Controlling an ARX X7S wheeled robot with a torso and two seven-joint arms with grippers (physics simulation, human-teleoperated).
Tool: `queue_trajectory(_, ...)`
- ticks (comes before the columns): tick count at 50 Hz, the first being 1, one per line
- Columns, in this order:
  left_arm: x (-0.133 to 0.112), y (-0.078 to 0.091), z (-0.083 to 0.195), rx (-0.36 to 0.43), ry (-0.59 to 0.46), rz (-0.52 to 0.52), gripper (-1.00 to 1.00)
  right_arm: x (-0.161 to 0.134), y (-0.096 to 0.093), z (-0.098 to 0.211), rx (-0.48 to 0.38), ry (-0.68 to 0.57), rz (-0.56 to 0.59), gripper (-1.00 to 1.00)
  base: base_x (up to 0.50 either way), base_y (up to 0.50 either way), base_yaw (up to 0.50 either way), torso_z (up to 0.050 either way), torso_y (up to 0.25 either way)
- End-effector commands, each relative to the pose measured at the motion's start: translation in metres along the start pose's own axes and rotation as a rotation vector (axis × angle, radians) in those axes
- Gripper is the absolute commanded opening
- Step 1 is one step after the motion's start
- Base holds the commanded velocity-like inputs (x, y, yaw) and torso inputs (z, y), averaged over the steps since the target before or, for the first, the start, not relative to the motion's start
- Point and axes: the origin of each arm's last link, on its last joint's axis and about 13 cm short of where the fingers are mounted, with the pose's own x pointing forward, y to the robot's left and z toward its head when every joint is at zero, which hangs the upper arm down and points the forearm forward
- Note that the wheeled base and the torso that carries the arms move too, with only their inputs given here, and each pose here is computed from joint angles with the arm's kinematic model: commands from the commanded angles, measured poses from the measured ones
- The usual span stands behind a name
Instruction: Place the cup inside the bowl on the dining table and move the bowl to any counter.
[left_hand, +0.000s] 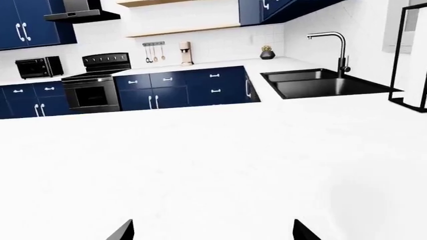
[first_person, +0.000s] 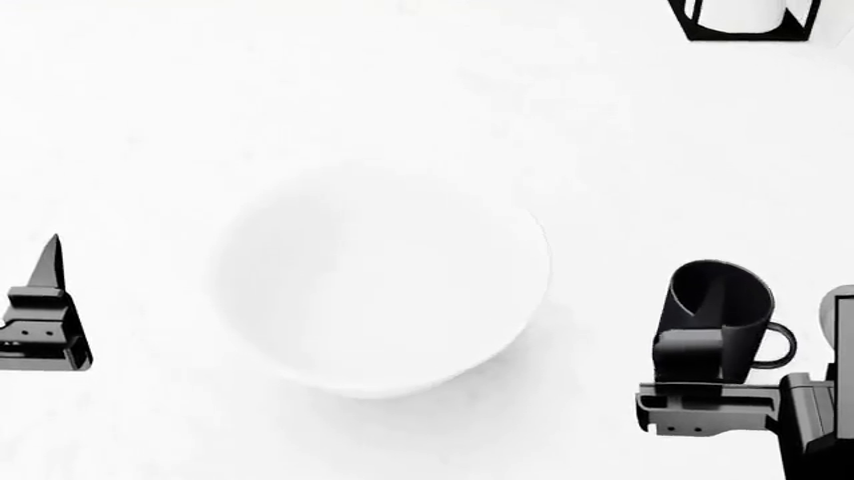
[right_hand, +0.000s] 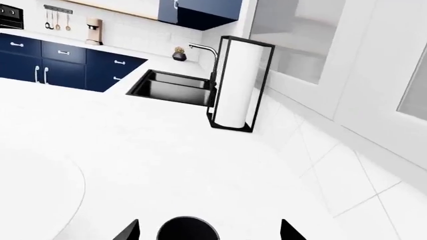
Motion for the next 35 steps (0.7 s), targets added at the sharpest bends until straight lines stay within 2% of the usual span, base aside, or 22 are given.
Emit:
queue_trajectory(1,-0.0011,-0.0007,-0.0017,-0.004,-0.001,-0.025,1.0,-0.0024,-0.0027,-0.0008,-0.007,0.003,-0.013,1.0,0.19,0.03,0.0,0.0,0.0)
queue_trajectory(15,-0.0011,0.0008,-0.0032,0.0,0.004,-0.023,1.0,-0.0032,-0.0009,-0.0009,0.001,0.008,0.004,1.0,0.19,0.03,0.0,0.0,0.0)
queue_trajectory(35,-0.0007,-0.0012,-0.0045,0.004,0.012,-0.026,1.0,-0.0061,-0.0025,-0.0031,-0.002,0.022,0.011,1.0,0.02,0.0,0.0,0.0,0.0)
